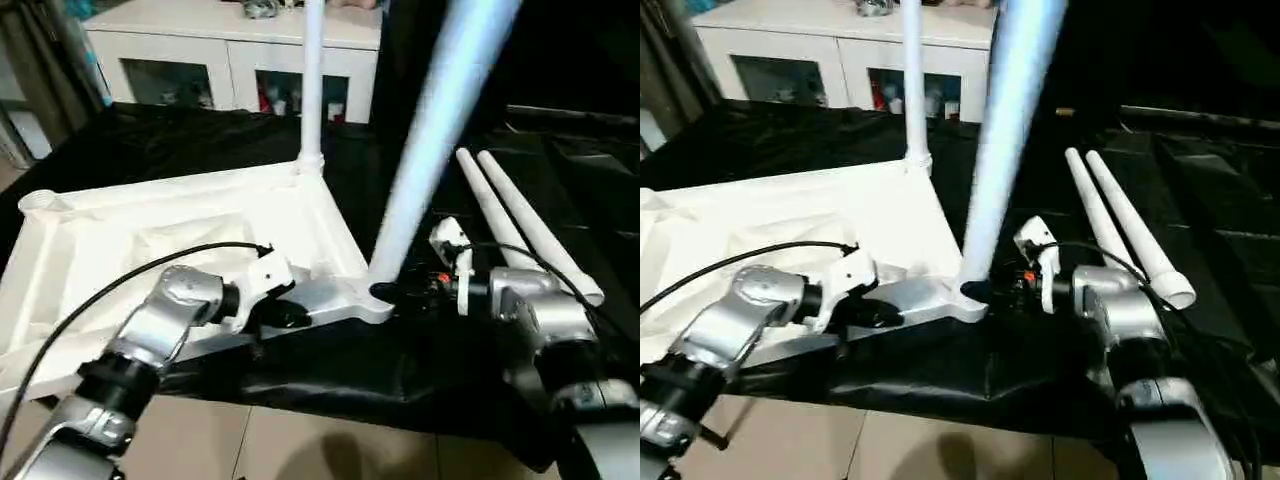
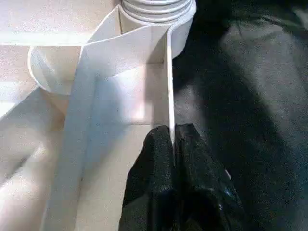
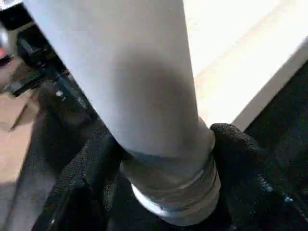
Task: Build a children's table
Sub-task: Insert table leg to table base
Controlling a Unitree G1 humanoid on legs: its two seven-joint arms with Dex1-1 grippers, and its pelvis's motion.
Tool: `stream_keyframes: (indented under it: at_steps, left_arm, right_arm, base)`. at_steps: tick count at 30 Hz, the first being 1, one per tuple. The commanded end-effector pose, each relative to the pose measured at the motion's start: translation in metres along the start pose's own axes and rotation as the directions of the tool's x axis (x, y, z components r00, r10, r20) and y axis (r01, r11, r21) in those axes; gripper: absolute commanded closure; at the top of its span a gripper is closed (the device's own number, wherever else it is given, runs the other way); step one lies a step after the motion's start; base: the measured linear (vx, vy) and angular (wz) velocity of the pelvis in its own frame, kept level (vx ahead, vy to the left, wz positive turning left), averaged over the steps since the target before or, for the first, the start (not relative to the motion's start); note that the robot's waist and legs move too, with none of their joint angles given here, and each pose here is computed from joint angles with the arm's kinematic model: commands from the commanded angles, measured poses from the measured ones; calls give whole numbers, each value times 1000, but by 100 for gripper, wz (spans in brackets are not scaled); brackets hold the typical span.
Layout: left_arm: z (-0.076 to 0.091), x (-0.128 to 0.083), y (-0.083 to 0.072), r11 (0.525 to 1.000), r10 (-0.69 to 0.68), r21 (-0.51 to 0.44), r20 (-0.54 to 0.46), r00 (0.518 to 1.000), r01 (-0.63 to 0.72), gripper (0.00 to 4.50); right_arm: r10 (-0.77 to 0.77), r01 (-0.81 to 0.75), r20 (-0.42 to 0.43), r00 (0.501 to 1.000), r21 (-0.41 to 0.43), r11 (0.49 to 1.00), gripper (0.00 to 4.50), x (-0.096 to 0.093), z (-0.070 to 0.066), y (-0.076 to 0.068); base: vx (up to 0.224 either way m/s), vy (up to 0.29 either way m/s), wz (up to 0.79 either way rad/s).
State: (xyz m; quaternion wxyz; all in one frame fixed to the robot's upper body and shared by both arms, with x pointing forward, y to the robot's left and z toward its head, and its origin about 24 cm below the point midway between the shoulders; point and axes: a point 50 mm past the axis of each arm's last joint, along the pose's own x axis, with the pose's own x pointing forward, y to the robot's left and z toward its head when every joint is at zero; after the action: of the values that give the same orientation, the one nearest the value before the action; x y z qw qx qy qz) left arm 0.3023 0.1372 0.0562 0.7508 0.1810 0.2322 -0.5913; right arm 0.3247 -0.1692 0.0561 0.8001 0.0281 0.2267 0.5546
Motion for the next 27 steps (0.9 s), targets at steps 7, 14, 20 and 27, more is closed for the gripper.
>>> stream_keyframes:
  at_steps: [7, 14, 20, 27]
  left_arm:
    - [16, 3, -5, 993, -87, 86, 37, 996, 84, 450]
    - [14, 0, -1, 994, -69, 91, 22, 997, 66, 450]
    - [14, 0, 0, 995, -57, 83, 18, 998, 55, 450]
    - [22, 10, 13, 995, 81, -68, 96, 992, -75, 450]
  right_arm:
    - [203, -178, -239, 949, 122, 976, 193, 3, -46, 14]
    - [158, -139, -247, 956, 94, 986, 193, 3, -50, 10]
    - [126, -110, -213, 969, 87, 990, 193, 6, -50, 9]
    - [-238, 263, -131, 962, 233, 936, 193, 22, -64, -6]
  base:
    - [0, 0, 0]
    - [0, 0, 0]
    - [0, 0, 0]
    - [0, 0, 0]
